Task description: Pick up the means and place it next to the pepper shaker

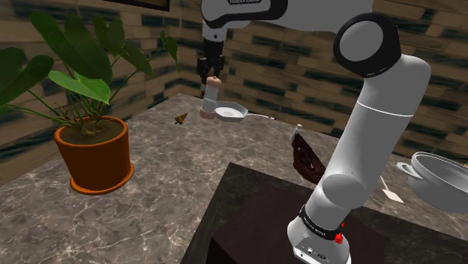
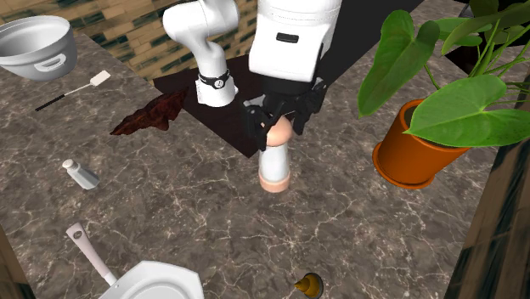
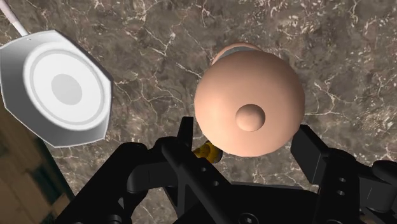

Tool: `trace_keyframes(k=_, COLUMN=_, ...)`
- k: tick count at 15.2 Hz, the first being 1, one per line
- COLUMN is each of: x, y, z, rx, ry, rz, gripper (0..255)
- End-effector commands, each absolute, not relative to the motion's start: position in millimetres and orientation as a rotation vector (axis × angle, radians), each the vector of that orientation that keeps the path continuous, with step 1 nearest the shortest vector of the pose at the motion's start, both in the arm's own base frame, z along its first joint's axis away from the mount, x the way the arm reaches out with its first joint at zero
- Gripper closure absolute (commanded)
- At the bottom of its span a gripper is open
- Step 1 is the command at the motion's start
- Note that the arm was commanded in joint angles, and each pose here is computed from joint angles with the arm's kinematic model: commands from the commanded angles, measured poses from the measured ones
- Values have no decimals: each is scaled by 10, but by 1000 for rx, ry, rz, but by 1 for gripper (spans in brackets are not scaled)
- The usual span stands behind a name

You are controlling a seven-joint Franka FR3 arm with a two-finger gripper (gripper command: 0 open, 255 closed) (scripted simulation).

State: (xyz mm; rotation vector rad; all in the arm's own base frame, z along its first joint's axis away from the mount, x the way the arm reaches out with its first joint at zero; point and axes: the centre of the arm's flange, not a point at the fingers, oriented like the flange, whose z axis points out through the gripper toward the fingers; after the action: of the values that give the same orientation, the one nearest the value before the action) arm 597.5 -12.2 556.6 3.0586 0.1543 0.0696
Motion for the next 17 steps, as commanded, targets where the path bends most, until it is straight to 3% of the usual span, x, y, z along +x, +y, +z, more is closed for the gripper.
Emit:
trace_keyframes(k=1, x=5975, y=-117, z=5671, rx=3059, ry=154, rz=69, gripper=255)
trace_keyframes(k=17, x=5975, y=-117, z=6516, rx=3059, ry=154, rz=69, gripper=255)
